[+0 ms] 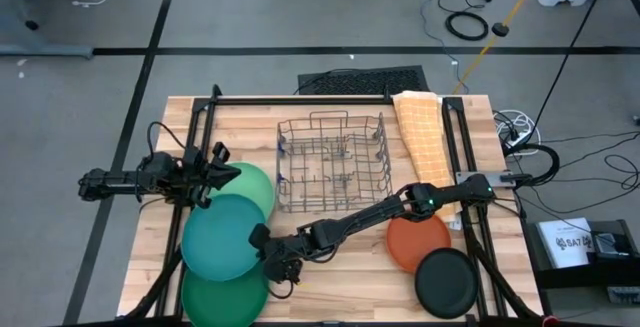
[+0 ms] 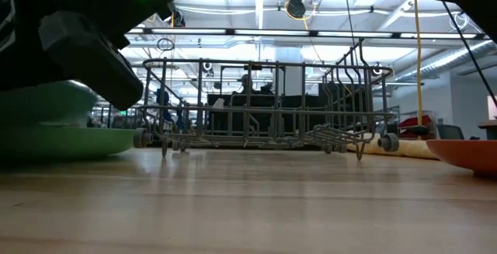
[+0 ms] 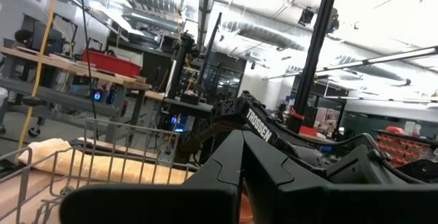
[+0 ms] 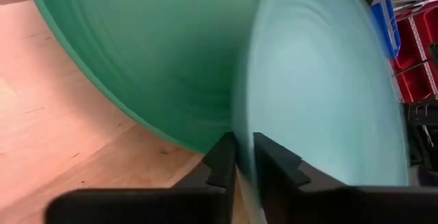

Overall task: Sort dishes
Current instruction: Put the blue plate into the dishwasher rack

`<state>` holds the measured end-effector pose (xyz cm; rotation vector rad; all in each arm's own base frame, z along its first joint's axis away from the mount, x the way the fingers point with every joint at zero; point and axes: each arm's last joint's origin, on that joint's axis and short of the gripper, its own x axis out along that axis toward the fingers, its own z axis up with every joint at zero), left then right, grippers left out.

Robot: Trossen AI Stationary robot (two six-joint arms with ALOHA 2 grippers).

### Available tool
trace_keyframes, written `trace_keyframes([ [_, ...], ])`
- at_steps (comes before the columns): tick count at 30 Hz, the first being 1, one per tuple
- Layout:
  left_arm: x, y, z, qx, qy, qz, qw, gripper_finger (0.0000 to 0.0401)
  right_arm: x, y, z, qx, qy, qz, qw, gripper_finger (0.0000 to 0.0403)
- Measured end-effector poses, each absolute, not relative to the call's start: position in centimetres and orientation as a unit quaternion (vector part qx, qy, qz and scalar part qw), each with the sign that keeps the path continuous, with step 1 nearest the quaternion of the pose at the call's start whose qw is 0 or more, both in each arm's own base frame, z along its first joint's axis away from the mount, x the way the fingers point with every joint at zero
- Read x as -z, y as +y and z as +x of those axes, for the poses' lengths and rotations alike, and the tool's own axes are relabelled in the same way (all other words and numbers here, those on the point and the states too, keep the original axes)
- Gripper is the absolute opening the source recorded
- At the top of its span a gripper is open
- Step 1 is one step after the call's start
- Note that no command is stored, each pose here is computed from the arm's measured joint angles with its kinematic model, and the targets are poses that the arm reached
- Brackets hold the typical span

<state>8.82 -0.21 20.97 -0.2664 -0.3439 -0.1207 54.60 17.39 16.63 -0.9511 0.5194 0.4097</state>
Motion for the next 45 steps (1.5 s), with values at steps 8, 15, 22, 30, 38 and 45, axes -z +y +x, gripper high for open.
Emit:
trace_keyframes([
  [8, -21.0, -0.2, 8.8, 0.06, -0.17, -0.132, 0.975, 0.0015, -16.6, 17.8, 54.5, -0.198, 0.243, -0.461, 0.831, 0.0005],
  [15, -22.6, -0.2, 8.0, 0.074, -0.262, -0.126, 0.954, 0.0015, -16.8, 18.8, 54.1, -0.194, 0.24, -0.479, 0.822, 0.0004],
  [22, -26.0, -0.4, 5.6, 0.124, -0.412, -0.097, 0.897, 0.0015, -20.5, 19.8, 53.9, -0.152, 0.208, -0.504, 0.825, 0.0002],
  [30, -29.7, -0.4, 4.7, 0.124, -0.402, -0.098, 0.902, 0.0015, -24.4, 18.9, 52.9, -0.107, 0.223, -0.497, 0.831, 0.0001],
  [38, -33.8, -0.4, 4.7, 0.108, -0.369, -0.06, 0.921, 0.0015, -29.0, 16.7, 51.1, -0.036, 0.254, -0.485, 0.836, 0.0],
  [45, -36.6, -0.4, 5.6, 0.098, -0.368, -0.037, 0.924, 0.0029, -32.3, 12.8, 48.9, 0.002, 0.318, -0.412, 0.854, 0.0],
])
